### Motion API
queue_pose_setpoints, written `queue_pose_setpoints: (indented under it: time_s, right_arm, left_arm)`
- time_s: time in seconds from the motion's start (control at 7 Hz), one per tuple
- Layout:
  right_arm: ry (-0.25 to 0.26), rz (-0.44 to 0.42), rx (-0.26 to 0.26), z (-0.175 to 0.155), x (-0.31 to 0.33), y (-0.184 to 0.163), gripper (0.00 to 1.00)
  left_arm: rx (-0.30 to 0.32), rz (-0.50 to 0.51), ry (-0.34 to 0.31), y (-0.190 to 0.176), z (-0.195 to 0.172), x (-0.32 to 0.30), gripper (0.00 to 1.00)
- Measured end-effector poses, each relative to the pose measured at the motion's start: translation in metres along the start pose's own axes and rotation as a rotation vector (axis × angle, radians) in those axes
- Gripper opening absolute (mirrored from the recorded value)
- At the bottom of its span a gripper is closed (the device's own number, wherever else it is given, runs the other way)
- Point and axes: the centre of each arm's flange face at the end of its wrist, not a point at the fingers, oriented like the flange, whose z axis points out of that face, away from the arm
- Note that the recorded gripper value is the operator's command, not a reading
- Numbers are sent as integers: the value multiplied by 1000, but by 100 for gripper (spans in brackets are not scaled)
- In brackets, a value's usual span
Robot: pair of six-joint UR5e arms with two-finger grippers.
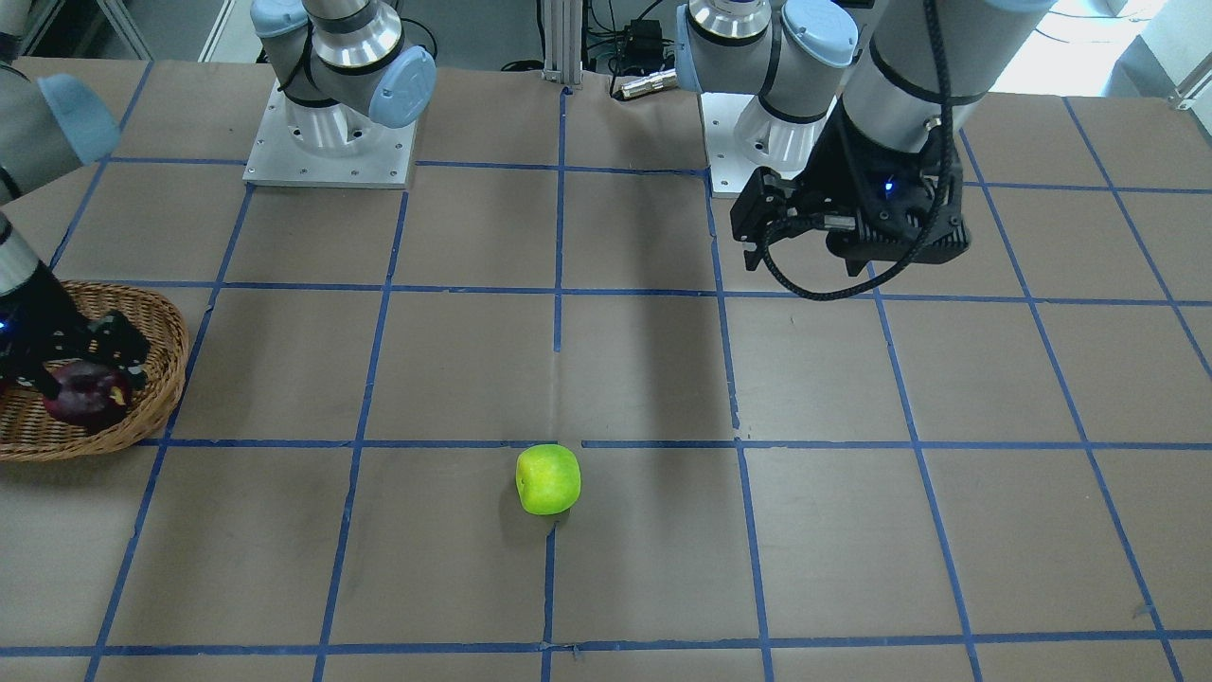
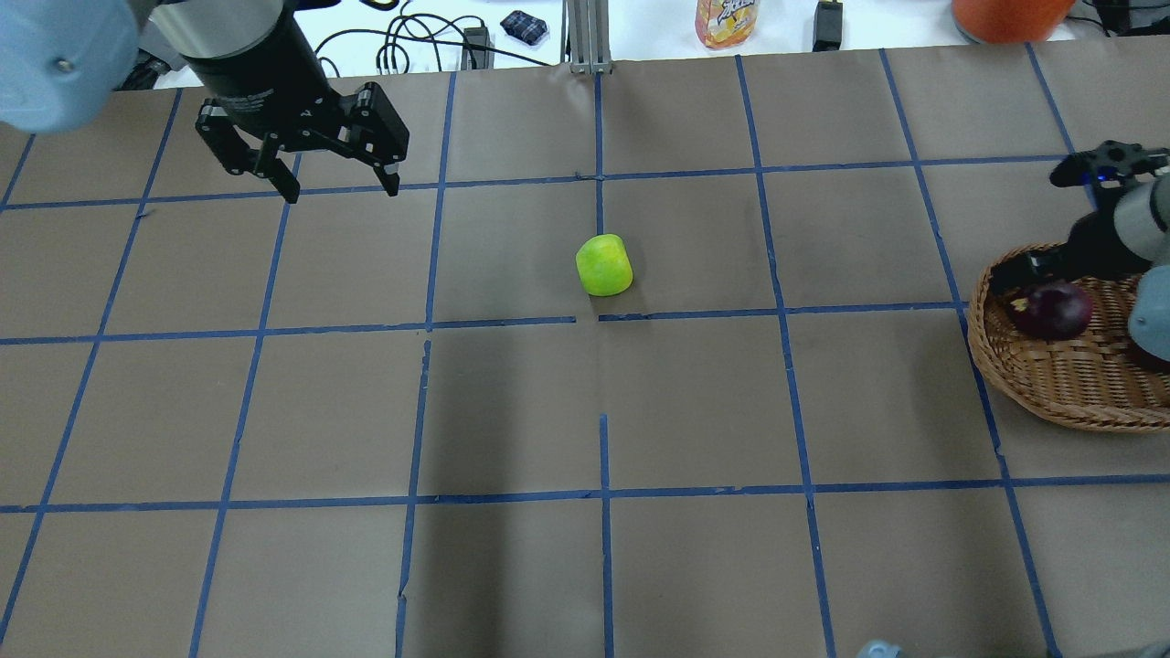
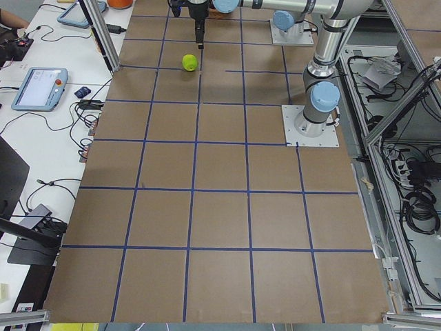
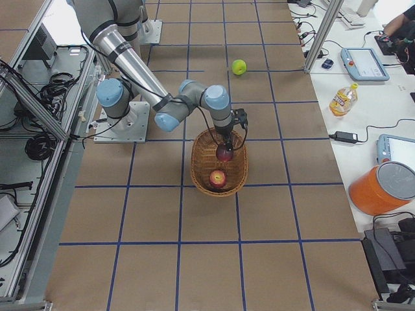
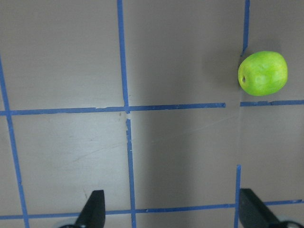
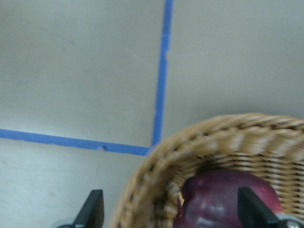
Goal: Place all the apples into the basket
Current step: 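Reach the right gripper down to the green apple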
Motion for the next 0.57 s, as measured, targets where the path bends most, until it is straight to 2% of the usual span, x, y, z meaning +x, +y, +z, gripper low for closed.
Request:
queue_pose_setpoints:
  time_s: [0.14, 0.57]
  right_arm:
    - [0, 51, 4, -4, -67, -28, 100]
    - [-9, 250, -3, 0, -263, -114, 100]
  left_arm:
    - [7, -21, -1, 3, -4, -14, 100]
    - [12, -22, -66, 2, -10, -45, 100]
